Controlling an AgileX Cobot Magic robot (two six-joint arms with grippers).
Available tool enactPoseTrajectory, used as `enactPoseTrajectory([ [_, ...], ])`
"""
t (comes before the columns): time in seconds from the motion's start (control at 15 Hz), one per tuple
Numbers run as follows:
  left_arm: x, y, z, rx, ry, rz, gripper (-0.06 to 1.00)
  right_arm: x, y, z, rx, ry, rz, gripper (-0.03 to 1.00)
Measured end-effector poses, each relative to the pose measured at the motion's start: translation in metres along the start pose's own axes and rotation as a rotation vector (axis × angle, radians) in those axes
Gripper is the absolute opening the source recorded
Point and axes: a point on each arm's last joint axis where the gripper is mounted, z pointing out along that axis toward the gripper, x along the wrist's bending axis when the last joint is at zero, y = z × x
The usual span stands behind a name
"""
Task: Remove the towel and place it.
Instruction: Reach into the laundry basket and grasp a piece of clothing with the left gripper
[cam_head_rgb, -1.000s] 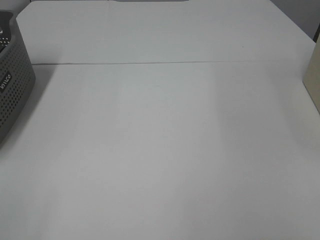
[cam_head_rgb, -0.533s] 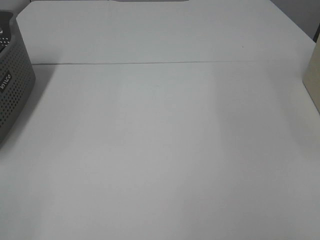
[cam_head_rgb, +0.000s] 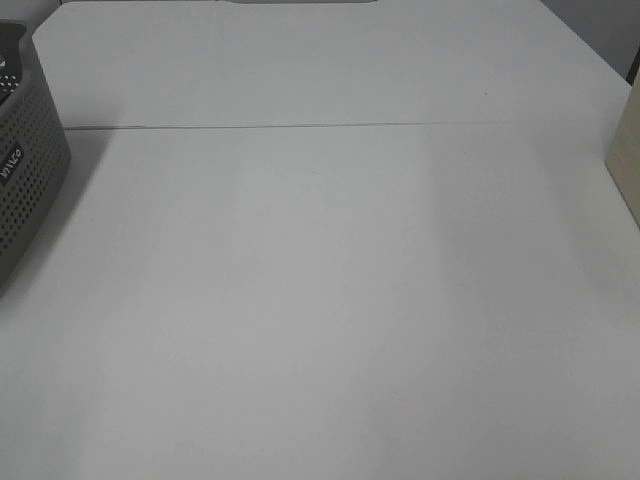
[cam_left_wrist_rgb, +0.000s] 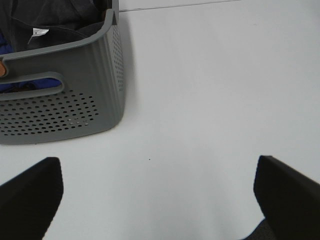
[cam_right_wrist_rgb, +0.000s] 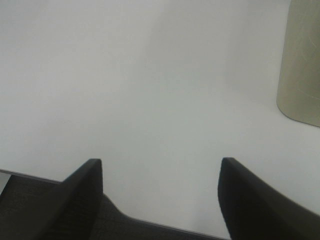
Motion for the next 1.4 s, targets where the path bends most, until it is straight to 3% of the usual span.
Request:
enactPoseTrajectory([
  [0.93, 0.0039, 0.0034, 0.0058, 0.042, 0.035, 0.013, 0.99, 0.0000, 0.0000, 0.0000, 0.000, 0.000, 0.000, 0.64],
  [1.4, 0.0033, 0.0003, 0.0000, 0.000, 0.036, 0.040, 0.99, 0.0000, 0.0000, 0.0000, 0.000, 0.000, 0.000, 0.64],
])
